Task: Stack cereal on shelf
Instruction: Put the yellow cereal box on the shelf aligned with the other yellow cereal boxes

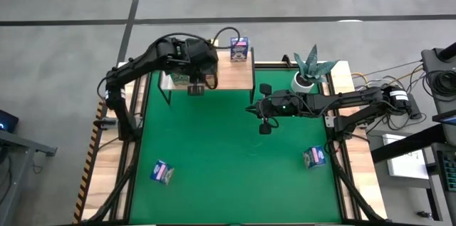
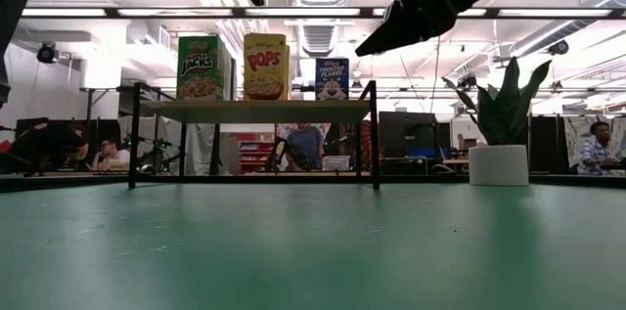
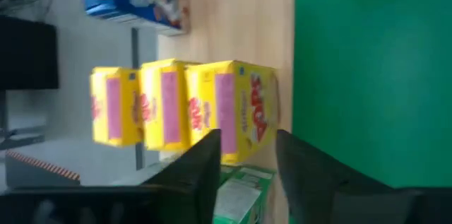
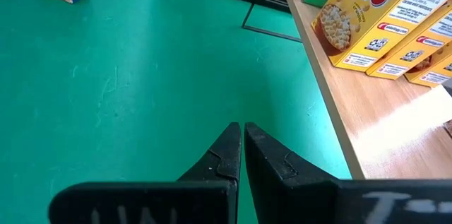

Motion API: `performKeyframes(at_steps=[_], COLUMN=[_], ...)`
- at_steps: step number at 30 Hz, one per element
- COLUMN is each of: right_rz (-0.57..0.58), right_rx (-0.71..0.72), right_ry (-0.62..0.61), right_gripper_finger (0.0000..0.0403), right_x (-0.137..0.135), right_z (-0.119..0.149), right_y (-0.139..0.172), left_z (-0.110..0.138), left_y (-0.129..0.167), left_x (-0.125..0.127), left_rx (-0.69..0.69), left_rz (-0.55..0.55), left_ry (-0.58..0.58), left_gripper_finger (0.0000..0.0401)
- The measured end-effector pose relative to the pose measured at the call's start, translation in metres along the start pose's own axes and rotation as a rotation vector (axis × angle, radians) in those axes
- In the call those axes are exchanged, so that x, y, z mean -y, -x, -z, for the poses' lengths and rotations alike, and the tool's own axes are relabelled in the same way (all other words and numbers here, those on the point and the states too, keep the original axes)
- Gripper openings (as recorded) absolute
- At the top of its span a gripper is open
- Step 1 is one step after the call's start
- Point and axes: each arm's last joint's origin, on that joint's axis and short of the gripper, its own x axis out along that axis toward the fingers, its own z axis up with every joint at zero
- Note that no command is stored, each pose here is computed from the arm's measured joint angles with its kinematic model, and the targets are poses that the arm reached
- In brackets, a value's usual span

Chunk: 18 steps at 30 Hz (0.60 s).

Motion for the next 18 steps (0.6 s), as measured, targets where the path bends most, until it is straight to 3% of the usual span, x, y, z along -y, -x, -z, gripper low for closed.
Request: performKeyframes(at_steps=[8,18], right_rz=[-0.001,-0.002], right_rx=[-0.001,-0.006], right_ry=[-0.004,-0.007], right_gripper_finger=[0.0009,0.0009], right_x=[0.000,0.000], right_z=[0.000,0.001], right_y=[0.000,0.000], left_z=[0.017,0.019], left_y=[0.006,-0.024], left_x=[-0.001,-0.004], left_rx=[-0.021,-0.057], left_rz=[-0.012,-0.019], left_ry=[0.021,0.012], left_gripper_finger=[0.0011,0.0001])
